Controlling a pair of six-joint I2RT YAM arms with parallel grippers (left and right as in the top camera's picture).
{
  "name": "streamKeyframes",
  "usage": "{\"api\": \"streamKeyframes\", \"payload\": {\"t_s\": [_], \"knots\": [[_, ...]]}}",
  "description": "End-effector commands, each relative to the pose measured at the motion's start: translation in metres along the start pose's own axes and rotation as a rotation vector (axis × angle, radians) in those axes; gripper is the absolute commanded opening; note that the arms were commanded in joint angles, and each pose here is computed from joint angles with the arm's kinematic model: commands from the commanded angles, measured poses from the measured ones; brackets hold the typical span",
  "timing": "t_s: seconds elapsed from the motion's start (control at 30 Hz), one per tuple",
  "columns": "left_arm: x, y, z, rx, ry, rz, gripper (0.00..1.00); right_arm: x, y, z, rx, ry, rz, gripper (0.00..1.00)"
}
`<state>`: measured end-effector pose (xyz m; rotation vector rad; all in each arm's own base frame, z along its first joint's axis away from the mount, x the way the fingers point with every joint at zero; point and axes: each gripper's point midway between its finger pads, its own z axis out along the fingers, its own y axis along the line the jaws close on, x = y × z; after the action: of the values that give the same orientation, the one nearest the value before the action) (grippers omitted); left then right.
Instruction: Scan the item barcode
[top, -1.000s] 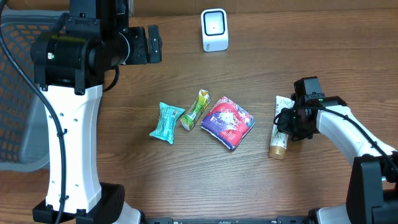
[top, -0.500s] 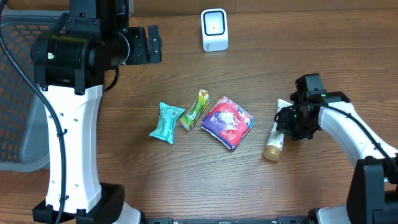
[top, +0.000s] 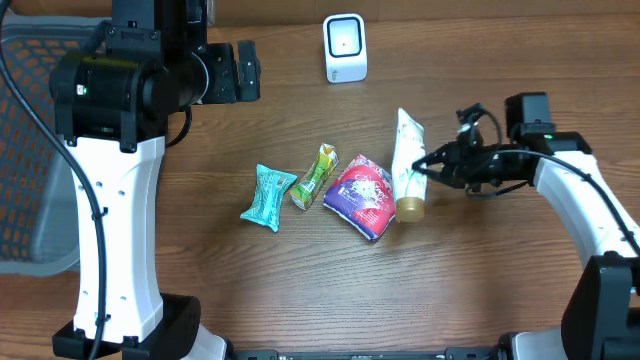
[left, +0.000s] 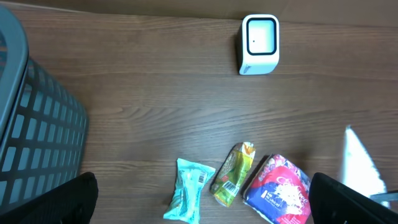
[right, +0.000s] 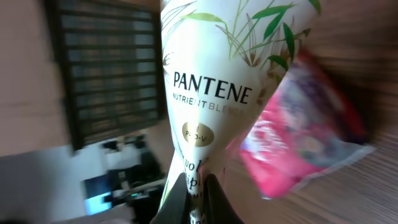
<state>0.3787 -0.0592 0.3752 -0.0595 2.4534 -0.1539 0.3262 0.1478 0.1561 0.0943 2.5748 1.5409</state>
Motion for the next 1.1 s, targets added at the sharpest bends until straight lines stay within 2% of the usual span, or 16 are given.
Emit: {"api": "streamKeyframes", "payload": {"t_s": [0.0, 0.17, 0.5, 0.73, 0.93, 1.07], "knots": [[0.001, -0.001, 0.004, 0.002, 0.012, -0.006, 1.0, -0.001, 0.061, -0.029, -0.356, 0.016, -0.071, 0.04], [0.001, -0.001, 0.004, 0.002, 0.012, -0.006, 1.0, -0.003, 0.077, -0.051, -0.496, 0.011, -0.063, 0.04], [0.001, -0.001, 0.004, 0.002, 0.012, -0.006, 1.0, -0.004, 0.076, -0.052, -0.495, 0.01, -0.04, 0.04], [0.001, -0.001, 0.004, 0.002, 0.012, -0.006, 1.0, -0.009, 0.062, -0.046, -0.402, -0.016, -0.033, 0.04], [0.001, -0.001, 0.004, 0.002, 0.012, -0.006, 1.0, -0.013, 0.004, -0.025, -0.063, -0.061, 0.038, 0.04], [0.001, -0.001, 0.004, 0.002, 0.012, -0.006, 1.0, -0.004, 0.0, -0.006, -0.061, -0.013, 0.026, 0.04]]}}
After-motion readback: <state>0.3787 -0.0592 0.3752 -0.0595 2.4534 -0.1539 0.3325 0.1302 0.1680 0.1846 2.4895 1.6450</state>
